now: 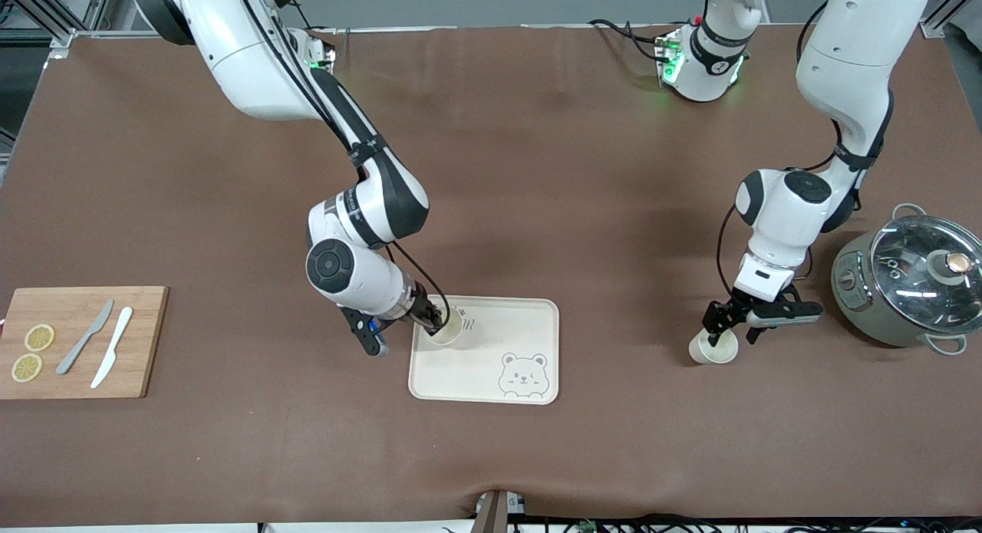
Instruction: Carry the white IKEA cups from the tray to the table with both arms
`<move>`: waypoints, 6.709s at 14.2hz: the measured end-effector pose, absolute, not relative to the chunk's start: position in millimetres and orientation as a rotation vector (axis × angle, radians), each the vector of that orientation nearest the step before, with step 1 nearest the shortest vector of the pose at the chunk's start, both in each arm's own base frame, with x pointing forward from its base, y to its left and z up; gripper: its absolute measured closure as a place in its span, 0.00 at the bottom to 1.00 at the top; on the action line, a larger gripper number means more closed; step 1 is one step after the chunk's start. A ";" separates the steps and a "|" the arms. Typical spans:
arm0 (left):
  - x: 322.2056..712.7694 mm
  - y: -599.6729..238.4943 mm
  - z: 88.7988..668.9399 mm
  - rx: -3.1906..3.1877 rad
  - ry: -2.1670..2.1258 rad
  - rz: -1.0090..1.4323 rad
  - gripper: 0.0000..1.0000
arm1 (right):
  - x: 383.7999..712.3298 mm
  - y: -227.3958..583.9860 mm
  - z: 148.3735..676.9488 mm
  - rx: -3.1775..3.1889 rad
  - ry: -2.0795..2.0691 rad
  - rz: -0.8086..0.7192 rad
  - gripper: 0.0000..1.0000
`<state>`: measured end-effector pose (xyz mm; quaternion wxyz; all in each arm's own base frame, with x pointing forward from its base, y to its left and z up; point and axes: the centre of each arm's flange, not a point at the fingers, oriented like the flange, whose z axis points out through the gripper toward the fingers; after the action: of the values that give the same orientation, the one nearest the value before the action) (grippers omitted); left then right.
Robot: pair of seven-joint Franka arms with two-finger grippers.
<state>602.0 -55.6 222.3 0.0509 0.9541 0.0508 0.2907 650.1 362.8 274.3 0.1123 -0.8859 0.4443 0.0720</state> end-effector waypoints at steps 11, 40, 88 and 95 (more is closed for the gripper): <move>637.1 -58.6 361.7 3.036 0.163 0.620 0.00 | 663.9 306.1 294.3 -2.750 1.095 0.316 0.97; 616.4 -88.6 595.1 3.116 0.191 0.050 0.00 | 643.8 1.9 280.0 -3.010 0.261 0.275 0.97; 617.3 -81.8 595.3 3.116 0.207 0.051 0.00 | 665.0 -68.6 420.3 -3.005 -0.121 0.470 0.00; 617.3 -81.8 595.5 3.116 0.207 0.051 0.00 | 638.8 -33.7 526.8 -3.060 -0.025 0.322 0.00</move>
<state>617.3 -81.8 595.5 0.0092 0.9976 0.0661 0.0165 638.8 -33.7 526.8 0.0321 -0.9940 -0.0080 0.1047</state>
